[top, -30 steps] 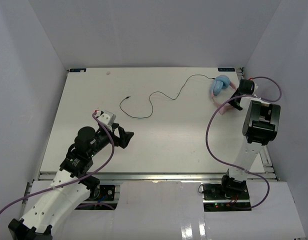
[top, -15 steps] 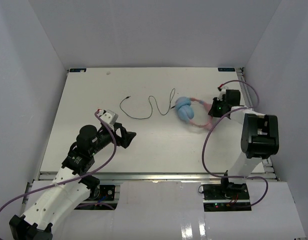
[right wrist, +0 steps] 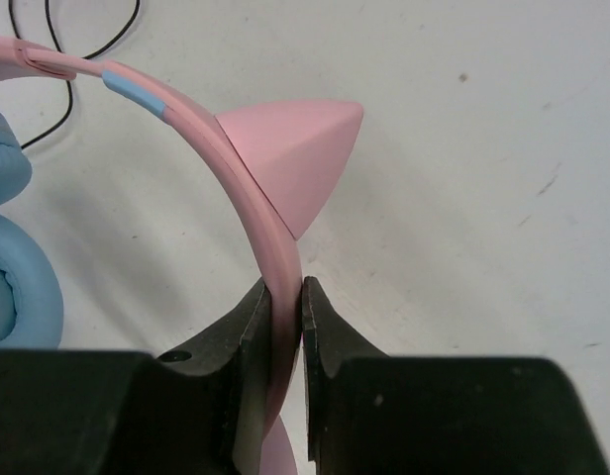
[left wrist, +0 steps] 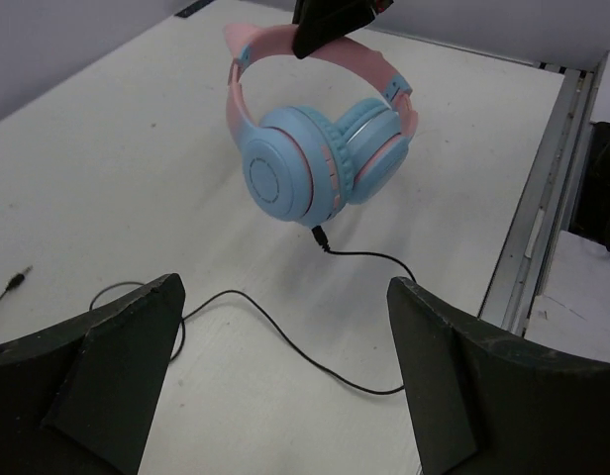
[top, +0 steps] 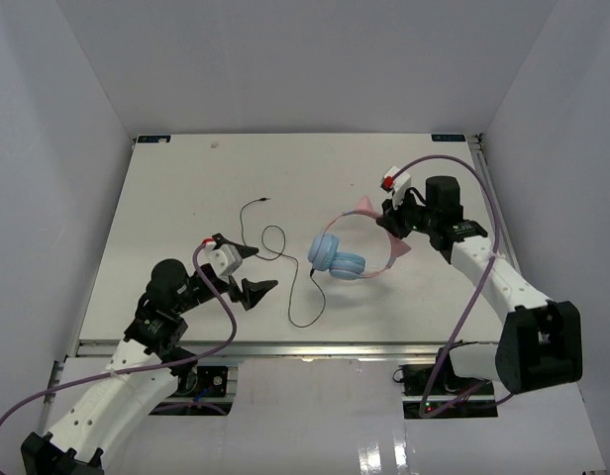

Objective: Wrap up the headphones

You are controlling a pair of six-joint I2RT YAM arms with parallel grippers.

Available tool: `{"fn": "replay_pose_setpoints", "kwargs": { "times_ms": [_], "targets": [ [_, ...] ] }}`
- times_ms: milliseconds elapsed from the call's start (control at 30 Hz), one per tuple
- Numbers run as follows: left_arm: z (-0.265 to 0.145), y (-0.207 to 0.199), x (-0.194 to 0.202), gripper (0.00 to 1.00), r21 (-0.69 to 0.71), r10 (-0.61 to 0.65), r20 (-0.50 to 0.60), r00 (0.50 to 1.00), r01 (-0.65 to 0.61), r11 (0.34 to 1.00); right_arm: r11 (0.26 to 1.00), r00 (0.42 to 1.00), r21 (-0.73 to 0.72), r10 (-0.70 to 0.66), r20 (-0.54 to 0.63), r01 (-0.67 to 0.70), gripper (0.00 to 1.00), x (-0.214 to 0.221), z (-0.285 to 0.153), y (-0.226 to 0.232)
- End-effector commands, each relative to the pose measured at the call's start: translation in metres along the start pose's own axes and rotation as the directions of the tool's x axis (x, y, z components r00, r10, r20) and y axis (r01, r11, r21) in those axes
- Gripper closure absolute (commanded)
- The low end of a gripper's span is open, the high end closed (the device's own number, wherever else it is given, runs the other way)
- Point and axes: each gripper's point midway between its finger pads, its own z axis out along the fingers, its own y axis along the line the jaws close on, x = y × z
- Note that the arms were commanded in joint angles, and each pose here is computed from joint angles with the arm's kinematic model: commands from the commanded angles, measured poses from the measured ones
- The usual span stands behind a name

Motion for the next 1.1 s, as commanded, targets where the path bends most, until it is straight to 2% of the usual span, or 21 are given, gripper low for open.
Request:
{"fn": "replay_pose_setpoints", "kwargs": {
  "times_ms": [0,100,167,233,333,600,833,900,967,1067],
  "targets": [
    [0.01,-0.026,-0.012,0.06,0.204,0.034,0.032,0.999,-0.04,0.978,0.976,0.986,0.195,-0.117,0.123,0.091,0.92,-0.056,-0.036,-0.025],
    [0.015,-0.062,0.01,0.08,0.404,-0.055,-0.034,0.998,0.064,0.913,0.98,0.979,0.185,-0.102,0.176,0.069,0.92,-0.084,-0.05,-0.02],
    [0.021,-0.08,0.02,0.07,0.445,-0.056,-0.05,0.997,0.072,0.893,0.983,0.975,0.174,-0.09,0.201,0.055,0.92,-0.102,-0.059,-0.019],
    [0.027,-0.087,0.026,0.06,0.436,-0.04,-0.054,0.998,0.06,0.898,0.986,0.974,0.162,-0.08,0.213,0.045,0.92,-0.112,-0.064,-0.017],
    [0.045,-0.091,0.039,0.05,0.397,-0.004,-0.083,0.997,0.037,0.917,0.99,0.955,0.138,-0.079,0.284,0.041,0.92,-0.154,-0.082,-0.014],
    [0.083,-0.061,0.082,0.06,0.266,0.078,-0.144,0.986,-0.038,0.963,0.994,0.917,0.112,-0.054,0.396,0.01,0.92,-0.212,-0.123,-0.004],
    [0.099,-0.009,0.081,0.15,-0.006,0.126,-0.113,0.986,-0.128,0.992,0.997,0.891,0.081,-0.034,0.452,-0.003,0.92,-0.236,-0.152,0.001],
    [0.098,-0.011,0.074,0.17,-0.004,0.124,-0.096,0.988,-0.125,0.992,0.997,0.89,0.078,-0.031,0.455,-0.004,0.92,-0.237,-0.153,0.001],
    [0.09,-0.024,0.05,0.17,0.049,0.099,-0.02,0.995,-0.098,0.994,0.994,0.892,0.106,-0.047,0.449,-0.001,0.92,-0.235,-0.154,-0.005],
    [0.07,-0.065,0.042,0.14,0.227,0.041,-0.01,0.999,-0.038,0.973,0.99,0.9,0.14,-0.063,0.432,0.002,0.92,-0.23,-0.152,-0.014]
  ]
}}
